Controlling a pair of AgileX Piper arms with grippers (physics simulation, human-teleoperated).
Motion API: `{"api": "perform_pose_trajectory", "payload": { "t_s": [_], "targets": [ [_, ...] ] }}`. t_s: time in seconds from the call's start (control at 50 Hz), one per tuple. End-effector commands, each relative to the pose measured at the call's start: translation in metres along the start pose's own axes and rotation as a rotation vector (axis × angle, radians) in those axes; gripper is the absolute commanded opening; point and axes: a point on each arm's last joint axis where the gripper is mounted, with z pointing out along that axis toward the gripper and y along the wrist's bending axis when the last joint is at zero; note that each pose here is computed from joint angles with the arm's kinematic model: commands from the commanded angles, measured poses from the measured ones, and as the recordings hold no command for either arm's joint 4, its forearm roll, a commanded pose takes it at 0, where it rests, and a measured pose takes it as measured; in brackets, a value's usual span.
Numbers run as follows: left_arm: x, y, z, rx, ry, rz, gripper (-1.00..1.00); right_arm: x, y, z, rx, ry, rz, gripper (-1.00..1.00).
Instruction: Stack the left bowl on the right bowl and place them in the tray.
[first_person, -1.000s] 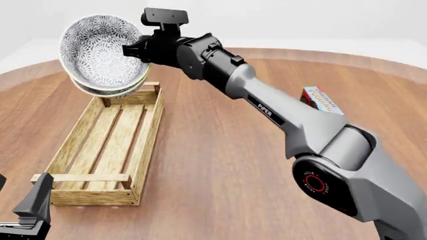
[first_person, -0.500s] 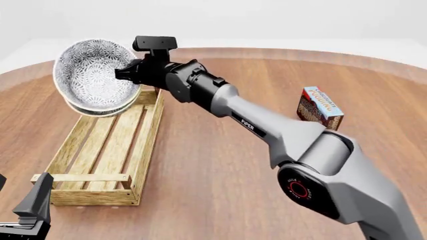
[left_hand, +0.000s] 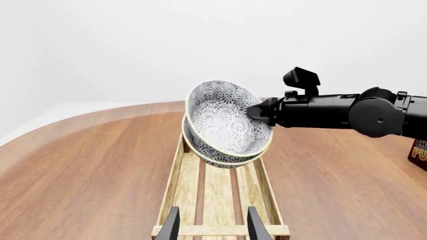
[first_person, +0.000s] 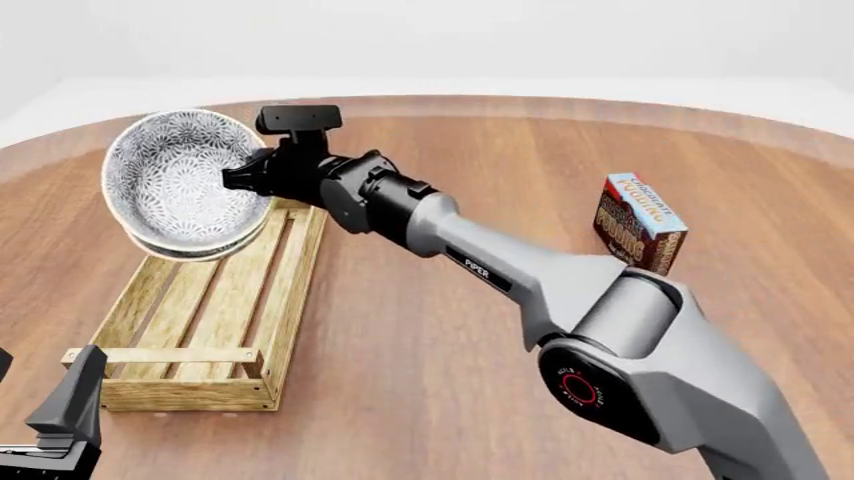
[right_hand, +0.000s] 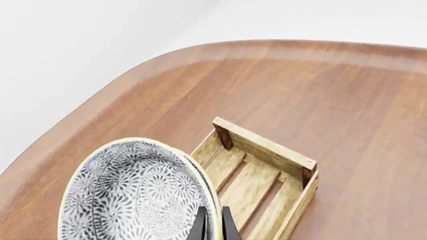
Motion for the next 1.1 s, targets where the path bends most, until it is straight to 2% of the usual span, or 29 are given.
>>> {"api": "perform_pose_trajectory", "payload": {
  "t_s": [0.02, 0.96, 1.1],
  "targets": [
    [0.000, 0.000, 0.000, 0.000, 0.000, 0.000, 1.00, 0.001, 0.005, 0.001, -0.022, -0.015, 0.051, -1.00],
    [0.000, 0.000, 0.000, 0.000, 0.000, 0.000, 1.00, 0.040, -0.008, 0.029, -0.002, 0.040, 0.035, -1.00],
    [0.000, 0.000, 0.000, 0.000, 0.000, 0.000, 1.00, 0.046, -0.005, 0.032, -0.007, 0.048, 0.035, -1.00]
  ]
}}
